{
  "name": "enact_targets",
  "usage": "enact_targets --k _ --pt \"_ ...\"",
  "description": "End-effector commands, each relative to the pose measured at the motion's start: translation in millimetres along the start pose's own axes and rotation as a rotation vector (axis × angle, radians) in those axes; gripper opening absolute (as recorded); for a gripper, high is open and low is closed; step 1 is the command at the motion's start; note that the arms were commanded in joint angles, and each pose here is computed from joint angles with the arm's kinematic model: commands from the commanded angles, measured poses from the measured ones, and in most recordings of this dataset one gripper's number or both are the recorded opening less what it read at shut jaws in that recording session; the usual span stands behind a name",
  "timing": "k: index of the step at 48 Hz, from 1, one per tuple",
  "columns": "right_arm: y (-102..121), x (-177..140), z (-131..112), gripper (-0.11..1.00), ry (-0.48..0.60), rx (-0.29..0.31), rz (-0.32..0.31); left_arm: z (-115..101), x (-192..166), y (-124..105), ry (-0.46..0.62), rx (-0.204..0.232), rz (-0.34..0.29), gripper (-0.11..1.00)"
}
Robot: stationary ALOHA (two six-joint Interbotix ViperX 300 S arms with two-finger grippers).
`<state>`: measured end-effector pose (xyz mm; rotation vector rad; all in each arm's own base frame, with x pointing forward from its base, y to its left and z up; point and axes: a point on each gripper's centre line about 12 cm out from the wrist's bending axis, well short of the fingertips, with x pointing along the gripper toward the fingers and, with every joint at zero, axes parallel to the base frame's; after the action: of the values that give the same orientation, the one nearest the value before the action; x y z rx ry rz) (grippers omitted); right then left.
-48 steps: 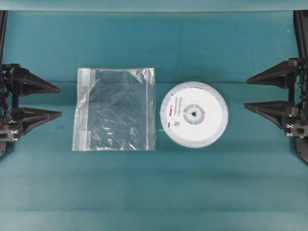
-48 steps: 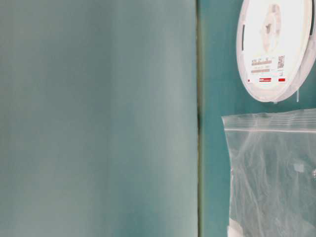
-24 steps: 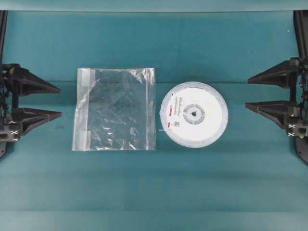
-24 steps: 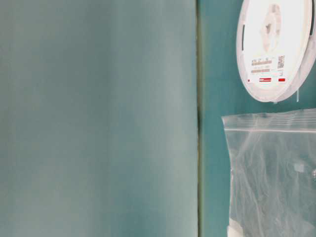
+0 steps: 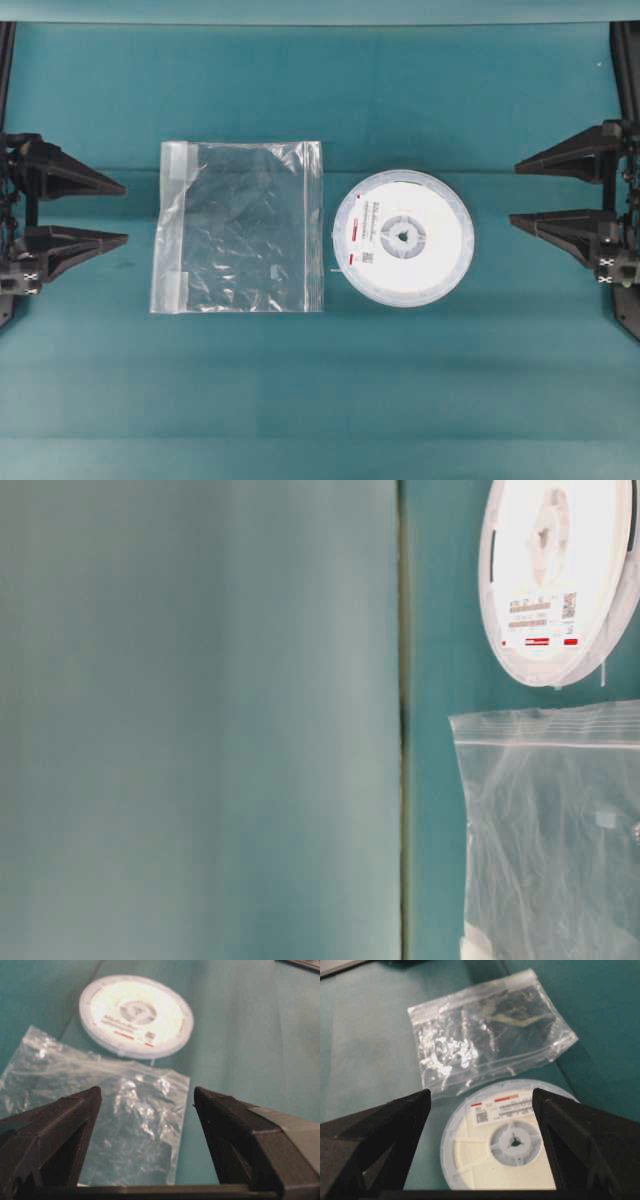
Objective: Take out the reel from the clear zip bag.
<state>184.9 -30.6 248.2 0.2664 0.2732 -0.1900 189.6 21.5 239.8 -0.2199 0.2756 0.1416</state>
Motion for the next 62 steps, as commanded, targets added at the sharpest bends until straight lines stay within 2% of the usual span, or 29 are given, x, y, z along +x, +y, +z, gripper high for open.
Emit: enact_targets --k 1,62 --pt "1.1 0.2 3.6 0.95 -0.009 -0.008 0.003 8.6 0.1 -2.1 -0.021 0.002 -0.006 0.92" --pt "3.1 0.5 -0.2 0.95 0.002 -0.006 0.015 8.6 0.1 -2.1 -0.021 0.002 -0.006 0.92"
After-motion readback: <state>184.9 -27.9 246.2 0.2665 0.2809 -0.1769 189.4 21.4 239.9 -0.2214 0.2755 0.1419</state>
